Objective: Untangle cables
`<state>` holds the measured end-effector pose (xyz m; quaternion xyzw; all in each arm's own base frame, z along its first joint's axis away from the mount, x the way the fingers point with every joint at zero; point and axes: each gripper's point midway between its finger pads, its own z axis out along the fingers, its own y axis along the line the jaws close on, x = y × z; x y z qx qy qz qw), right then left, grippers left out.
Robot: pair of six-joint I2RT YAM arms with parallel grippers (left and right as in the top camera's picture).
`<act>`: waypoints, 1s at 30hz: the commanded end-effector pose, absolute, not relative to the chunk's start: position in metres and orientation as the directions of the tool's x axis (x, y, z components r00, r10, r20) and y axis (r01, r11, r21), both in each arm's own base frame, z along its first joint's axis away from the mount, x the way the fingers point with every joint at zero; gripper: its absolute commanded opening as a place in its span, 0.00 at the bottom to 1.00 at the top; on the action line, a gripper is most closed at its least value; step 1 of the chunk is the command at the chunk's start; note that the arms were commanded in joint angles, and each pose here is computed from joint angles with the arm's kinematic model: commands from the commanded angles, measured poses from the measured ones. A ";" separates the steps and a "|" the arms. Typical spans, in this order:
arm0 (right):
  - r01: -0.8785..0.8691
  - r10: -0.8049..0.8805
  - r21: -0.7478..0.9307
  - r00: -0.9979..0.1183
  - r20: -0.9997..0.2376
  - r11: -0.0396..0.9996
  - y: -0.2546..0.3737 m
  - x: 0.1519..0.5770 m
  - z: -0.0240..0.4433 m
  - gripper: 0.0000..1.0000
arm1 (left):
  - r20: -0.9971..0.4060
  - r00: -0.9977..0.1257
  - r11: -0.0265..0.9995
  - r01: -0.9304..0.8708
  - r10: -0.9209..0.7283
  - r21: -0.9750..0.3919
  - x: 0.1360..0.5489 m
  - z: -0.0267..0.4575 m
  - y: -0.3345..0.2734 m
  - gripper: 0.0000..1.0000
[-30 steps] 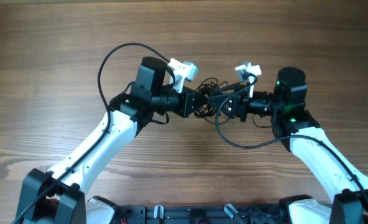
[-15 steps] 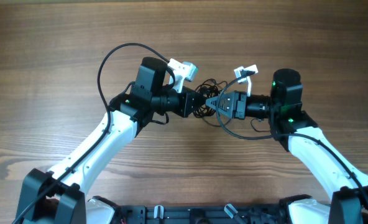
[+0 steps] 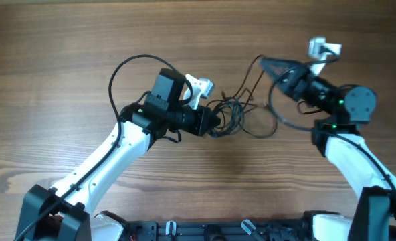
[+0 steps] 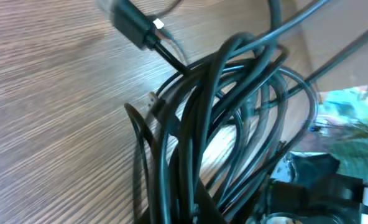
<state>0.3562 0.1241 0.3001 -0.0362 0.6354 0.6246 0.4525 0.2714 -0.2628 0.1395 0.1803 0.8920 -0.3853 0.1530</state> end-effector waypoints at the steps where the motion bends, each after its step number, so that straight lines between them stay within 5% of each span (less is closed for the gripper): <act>1: -0.522 0.671 0.792 -0.467 -0.577 0.317 0.057 0.384 0.306 0.28 | -0.396 -0.894 0.754 0.405 0.209 -0.517 0.274 0.119 -0.241 0.04; 4: -0.394 0.655 0.837 -0.524 -0.544 0.380 0.043 0.393 0.264 0.30 | -0.417 -0.892 0.766 0.390 0.176 -0.511 0.283 0.122 -0.241 0.04; 7: -0.502 0.410 0.769 -0.653 -0.637 0.396 0.085 0.364 0.227 0.42 | -0.501 -0.850 0.741 0.440 0.161 -0.508 0.298 0.135 -0.250 0.04; 11: -0.373 0.286 0.860 -0.831 -0.477 0.349 0.140 0.336 0.181 0.43 | -0.601 -0.774 0.705 0.538 0.198 -0.461 0.309 0.147 -0.257 0.04; 14: -0.271 0.256 0.842 -0.870 -0.422 0.465 0.177 0.331 0.146 0.43 | -0.601 -0.775 0.705 0.538 0.198 -0.461 0.309 0.147 -0.257 0.04; 18: -0.256 0.218 0.840 -0.892 -0.396 0.478 0.206 0.319 0.139 0.37 | -0.600 -0.775 0.705 0.538 0.198 -0.462 0.309 0.147 -0.257 0.05; 21: -0.248 0.244 0.810 -0.871 -0.427 0.532 0.202 0.327 0.134 0.04 | -0.601 -0.774 0.709 0.537 0.198 -0.458 0.309 0.147 -0.257 0.04; 26: -0.084 0.466 0.819 -0.788 -0.403 0.567 0.099 0.364 0.131 0.04 | -0.529 -0.849 0.932 0.188 -0.005 -0.309 0.339 0.118 -0.186 0.04; 30: 0.050 0.541 0.796 -0.759 -0.362 0.603 0.056 0.362 0.111 0.04 | -0.511 -0.832 0.915 0.013 -0.214 -0.403 0.357 0.126 -0.172 0.04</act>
